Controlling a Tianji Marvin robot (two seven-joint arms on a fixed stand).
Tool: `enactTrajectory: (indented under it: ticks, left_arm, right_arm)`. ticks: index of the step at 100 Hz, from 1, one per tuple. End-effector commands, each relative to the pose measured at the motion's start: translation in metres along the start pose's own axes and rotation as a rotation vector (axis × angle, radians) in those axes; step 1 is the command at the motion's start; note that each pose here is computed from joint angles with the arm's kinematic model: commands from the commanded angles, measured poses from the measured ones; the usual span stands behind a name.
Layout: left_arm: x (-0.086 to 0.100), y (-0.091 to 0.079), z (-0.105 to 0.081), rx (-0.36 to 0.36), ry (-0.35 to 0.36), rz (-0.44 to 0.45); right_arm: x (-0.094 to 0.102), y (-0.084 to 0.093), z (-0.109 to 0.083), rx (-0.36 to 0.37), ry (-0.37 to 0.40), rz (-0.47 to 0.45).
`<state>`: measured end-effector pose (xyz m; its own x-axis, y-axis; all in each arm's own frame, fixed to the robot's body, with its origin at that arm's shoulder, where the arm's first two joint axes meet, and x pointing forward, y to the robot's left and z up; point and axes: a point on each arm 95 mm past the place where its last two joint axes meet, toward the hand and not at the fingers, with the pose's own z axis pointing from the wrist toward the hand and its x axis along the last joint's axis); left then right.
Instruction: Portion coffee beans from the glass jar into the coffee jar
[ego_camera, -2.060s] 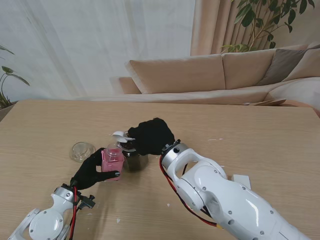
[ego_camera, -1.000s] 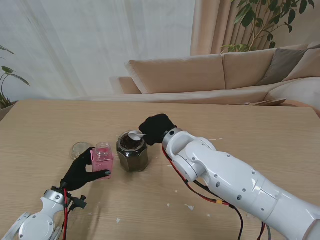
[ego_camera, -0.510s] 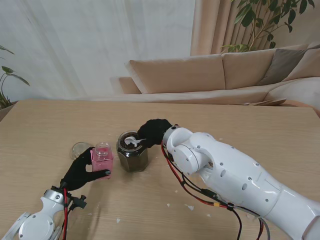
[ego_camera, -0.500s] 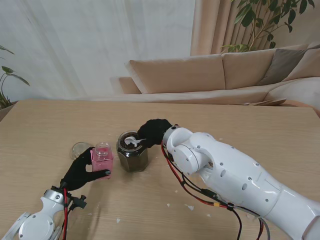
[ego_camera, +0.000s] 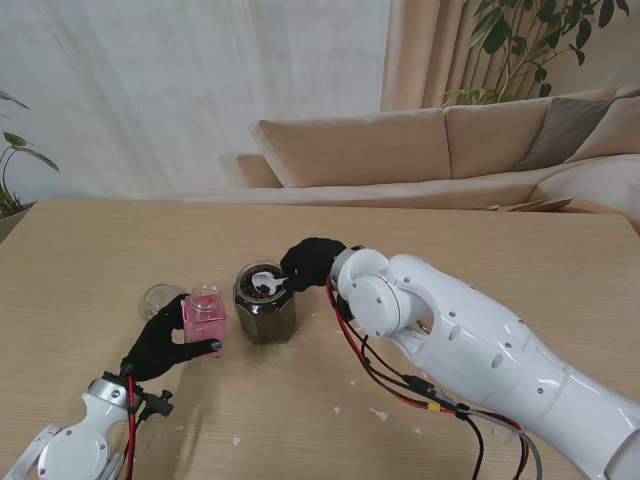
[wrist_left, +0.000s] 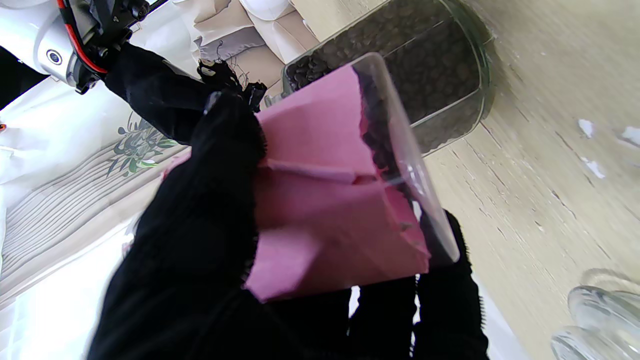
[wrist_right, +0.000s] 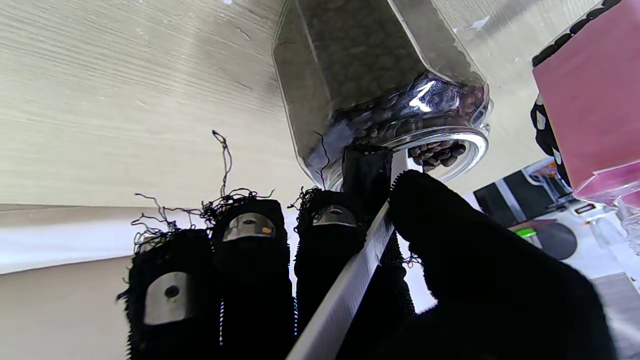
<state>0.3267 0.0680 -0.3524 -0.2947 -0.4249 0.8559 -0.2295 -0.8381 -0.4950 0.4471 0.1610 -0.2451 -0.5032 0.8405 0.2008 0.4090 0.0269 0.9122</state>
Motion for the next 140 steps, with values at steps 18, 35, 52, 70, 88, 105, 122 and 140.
enactTrajectory:
  ticks: [18, 35, 52, 70, 88, 105, 122, 140]
  left_arm:
    - [0.003, 0.005, 0.001, -0.016, 0.002, -0.006]
    - [0.003, 0.005, 0.001, -0.015, 0.001, -0.006]
    - [0.003, 0.005, 0.002, -0.017, 0.001, -0.005]
    - [0.002, 0.004, 0.002, -0.015, 0.0, -0.006]
    - [0.002, 0.004, 0.002, -0.015, 0.0, -0.006]
    - [0.002, 0.004, 0.002, -0.015, -0.001, -0.005]
    - [0.002, 0.005, 0.002, -0.017, -0.001, -0.004]
    - [0.003, 0.005, 0.002, -0.02, -0.003, -0.003]
  right_arm:
    - [-0.004, -0.005, 0.004, 0.019, -0.021, 0.018]
    - [-0.004, -0.005, 0.006, -0.023, -0.031, -0.071]
    - [-0.002, -0.005, 0.01, -0.001, -0.015, -0.076]
    - [-0.001, -0.004, 0.011, 0.049, 0.007, 0.001]
    - [-0.002, -0.002, 0.01, 0.071, 0.007, 0.068]
    - [-0.005, -0.002, 0.008, 0.065, -0.008, 0.099]
    - [-0.007, -0.001, 0.007, 0.082, -0.007, 0.18]
    - [-0.009, 0.0, 0.004, 0.088, -0.013, 0.246]
